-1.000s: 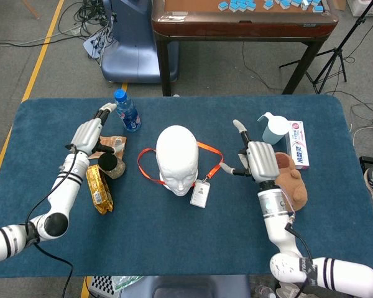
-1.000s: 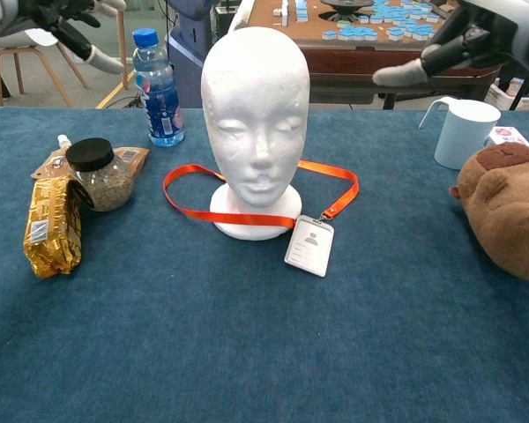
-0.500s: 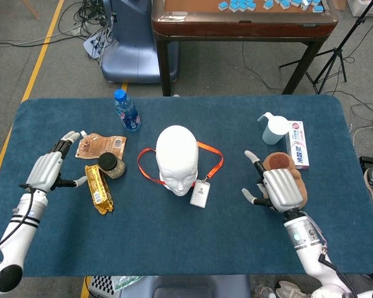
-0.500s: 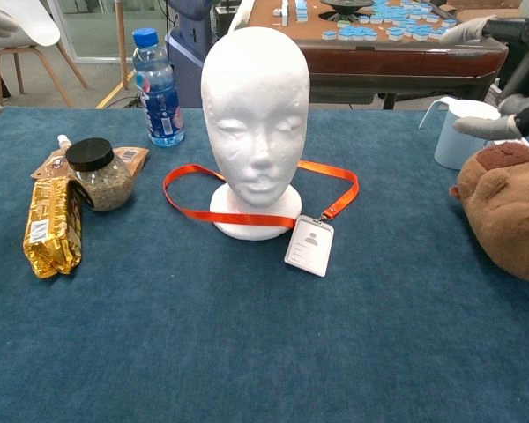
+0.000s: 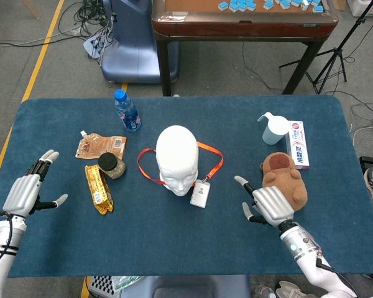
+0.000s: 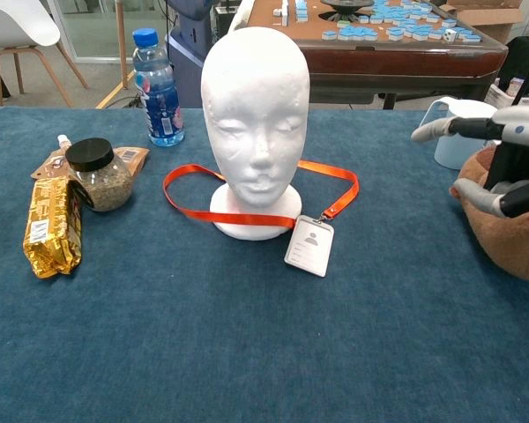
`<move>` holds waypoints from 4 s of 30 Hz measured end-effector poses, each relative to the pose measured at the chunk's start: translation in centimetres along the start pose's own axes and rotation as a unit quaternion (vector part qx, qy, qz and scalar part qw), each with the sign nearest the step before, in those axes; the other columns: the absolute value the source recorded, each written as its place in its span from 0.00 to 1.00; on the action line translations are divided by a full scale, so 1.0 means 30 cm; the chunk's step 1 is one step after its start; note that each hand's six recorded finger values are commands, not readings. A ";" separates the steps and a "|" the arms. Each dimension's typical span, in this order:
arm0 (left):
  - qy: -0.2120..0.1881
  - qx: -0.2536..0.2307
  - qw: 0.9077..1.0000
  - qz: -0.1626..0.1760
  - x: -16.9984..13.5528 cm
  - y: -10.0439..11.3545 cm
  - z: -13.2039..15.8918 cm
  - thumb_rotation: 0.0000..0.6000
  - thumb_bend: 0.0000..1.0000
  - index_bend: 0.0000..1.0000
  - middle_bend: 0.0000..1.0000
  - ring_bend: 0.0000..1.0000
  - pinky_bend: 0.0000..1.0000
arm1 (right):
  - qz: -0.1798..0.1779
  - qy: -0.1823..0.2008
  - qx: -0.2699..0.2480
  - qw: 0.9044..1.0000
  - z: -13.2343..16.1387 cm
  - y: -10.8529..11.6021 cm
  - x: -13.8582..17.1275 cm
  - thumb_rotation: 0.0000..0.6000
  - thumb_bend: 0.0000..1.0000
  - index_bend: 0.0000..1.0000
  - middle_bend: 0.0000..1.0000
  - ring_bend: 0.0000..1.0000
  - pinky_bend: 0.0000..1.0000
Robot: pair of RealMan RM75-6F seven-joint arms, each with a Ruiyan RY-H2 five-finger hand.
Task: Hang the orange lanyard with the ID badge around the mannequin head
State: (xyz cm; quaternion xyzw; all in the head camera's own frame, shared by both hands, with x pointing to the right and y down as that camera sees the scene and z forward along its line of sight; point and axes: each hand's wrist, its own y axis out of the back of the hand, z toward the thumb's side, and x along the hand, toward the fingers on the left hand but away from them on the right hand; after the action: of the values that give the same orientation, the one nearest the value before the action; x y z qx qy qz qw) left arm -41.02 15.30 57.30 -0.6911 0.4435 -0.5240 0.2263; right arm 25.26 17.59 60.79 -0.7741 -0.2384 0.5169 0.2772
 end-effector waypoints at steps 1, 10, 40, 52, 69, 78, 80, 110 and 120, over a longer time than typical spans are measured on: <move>0.000 0.002 1.000 -0.001 -0.008 -0.003 -0.004 1.00 0.22 0.00 0.00 0.00 0.11 | 0.010 0.002 0.003 1.000 0.005 -0.013 -0.008 0.77 0.70 0.07 1.00 1.00 1.00; -0.003 0.017 1.000 -0.004 -0.058 -0.012 -0.016 1.00 0.22 0.00 0.00 0.00 0.11 | 0.076 0.008 0.021 0.997 0.039 -0.107 -0.095 0.73 0.78 0.07 1.00 1.00 1.00; -0.015 0.009 1.000 -0.020 -0.114 -0.039 -0.002 1.00 0.22 0.00 0.00 0.00 0.11 | 0.188 0.022 0.015 0.982 0.195 -0.321 -0.287 0.69 0.78 0.07 1.00 1.00 1.00; -0.020 0.006 0.999 -0.025 -0.115 -0.052 0.009 1.00 0.22 0.00 0.00 0.00 0.11 | 0.223 0.063 0.016 0.973 0.257 -0.355 -0.204 0.68 0.78 0.07 1.00 1.00 1.00; -0.016 0.003 0.999 -0.030 -0.127 -0.061 0.001 1.00 0.22 0.00 0.00 0.00 0.11 | 0.203 0.029 0.011 0.979 0.188 -0.361 -0.248 0.67 0.78 0.07 1.00 1.00 1.00; -0.018 0.002 0.999 -0.033 -0.126 -0.070 0.005 1.00 0.22 0.00 0.00 0.00 0.11 | 0.237 0.066 0.019 0.969 0.247 -0.394 -0.183 0.68 0.78 0.07 1.00 1.00 1.00; -0.021 0.002 0.999 -0.035 -0.125 -0.074 0.010 1.00 0.22 0.00 0.00 0.00 0.11 | 0.245 0.079 0.018 0.966 0.267 -0.396 -0.157 0.67 0.78 0.07 1.00 1.00 1.00; -0.018 -0.004 0.999 -0.037 -0.137 -0.078 0.001 1.00 0.22 0.00 0.00 0.00 0.11 | 0.195 0.028 -0.023 0.980 0.188 -0.329 -0.257 0.67 0.77 0.07 1.00 1.00 1.00; -0.020 -0.008 0.999 -0.041 -0.136 -0.085 0.001 1.00 0.22 0.00 0.00 0.00 0.11 | 0.205 0.028 -0.017 0.978 0.208 -0.344 -0.281 0.68 0.76 0.07 1.00 1.00 1.00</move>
State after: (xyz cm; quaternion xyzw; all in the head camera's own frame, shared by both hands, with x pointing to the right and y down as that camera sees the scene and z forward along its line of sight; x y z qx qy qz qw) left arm -40.26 20.06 57.12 -0.7206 0.4144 -0.5153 0.2085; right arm 15.62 20.77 71.45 -0.8256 -0.0752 0.5364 0.1585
